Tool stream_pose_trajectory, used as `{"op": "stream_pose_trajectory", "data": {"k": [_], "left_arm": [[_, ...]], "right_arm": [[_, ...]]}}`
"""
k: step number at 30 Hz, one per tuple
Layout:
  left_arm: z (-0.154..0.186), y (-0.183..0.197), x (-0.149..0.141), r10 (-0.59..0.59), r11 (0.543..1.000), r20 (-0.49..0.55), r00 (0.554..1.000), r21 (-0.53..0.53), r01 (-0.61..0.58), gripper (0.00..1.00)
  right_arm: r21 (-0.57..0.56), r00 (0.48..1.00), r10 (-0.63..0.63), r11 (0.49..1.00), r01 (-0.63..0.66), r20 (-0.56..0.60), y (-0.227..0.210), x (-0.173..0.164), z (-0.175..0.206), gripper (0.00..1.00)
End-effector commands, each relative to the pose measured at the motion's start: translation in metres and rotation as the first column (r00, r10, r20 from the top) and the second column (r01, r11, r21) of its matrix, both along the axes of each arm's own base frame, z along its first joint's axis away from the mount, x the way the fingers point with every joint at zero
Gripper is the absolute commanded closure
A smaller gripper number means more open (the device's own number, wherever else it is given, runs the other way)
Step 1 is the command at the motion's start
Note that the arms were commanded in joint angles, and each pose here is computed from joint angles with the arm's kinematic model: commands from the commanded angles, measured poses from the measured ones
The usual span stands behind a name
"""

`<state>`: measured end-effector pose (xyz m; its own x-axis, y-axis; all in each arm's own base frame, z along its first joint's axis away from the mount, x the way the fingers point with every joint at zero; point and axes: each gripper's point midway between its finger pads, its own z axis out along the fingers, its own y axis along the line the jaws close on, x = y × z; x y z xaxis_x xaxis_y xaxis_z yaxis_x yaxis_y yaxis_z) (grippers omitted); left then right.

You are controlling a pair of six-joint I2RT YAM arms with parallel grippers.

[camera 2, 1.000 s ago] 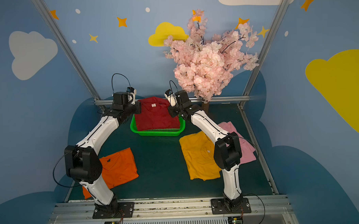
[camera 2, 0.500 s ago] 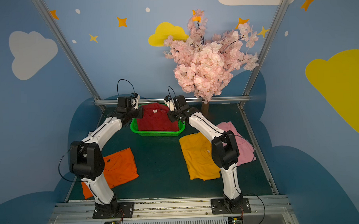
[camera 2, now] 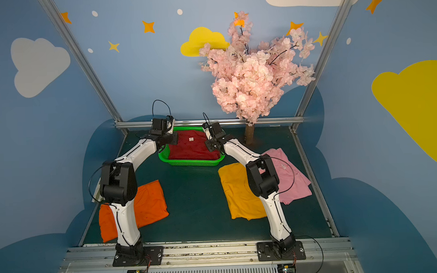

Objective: Put the folded t-shirts into the basket
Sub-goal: Place the T-shirt in the bin, then adjust the T-shirt at the center of the board.

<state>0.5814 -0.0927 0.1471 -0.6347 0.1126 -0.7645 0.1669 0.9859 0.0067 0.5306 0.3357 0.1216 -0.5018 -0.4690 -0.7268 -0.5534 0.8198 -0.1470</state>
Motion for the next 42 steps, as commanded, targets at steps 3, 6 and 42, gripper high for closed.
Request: {"op": "stream_pose_trajectory", "data": {"k": [3, 6, 42], "left_arm": [[-0.006, 0.004, 0.024, 0.025, 0.999, 0.002, 1.000, 0.026, -0.025, 0.53], [-0.001, 0.004, 0.027, 0.041, 0.999, -0.016, 0.999, 0.021, -0.041, 0.46], [-0.021, -0.087, -0.307, -0.227, 0.830, -0.117, 0.967, -0.542, 0.130, 0.14]], "right_arm": [[-0.079, 0.985, -0.141, 0.986, 0.150, 0.100, -0.015, 0.040, -0.001, 0.60], [-0.104, 0.982, -0.155, 0.981, 0.166, 0.106, -0.015, 0.046, 0.002, 0.55], [-0.021, 0.891, -0.086, 0.996, 0.085, -0.445, -0.090, -0.256, -0.067, 0.25]]}}
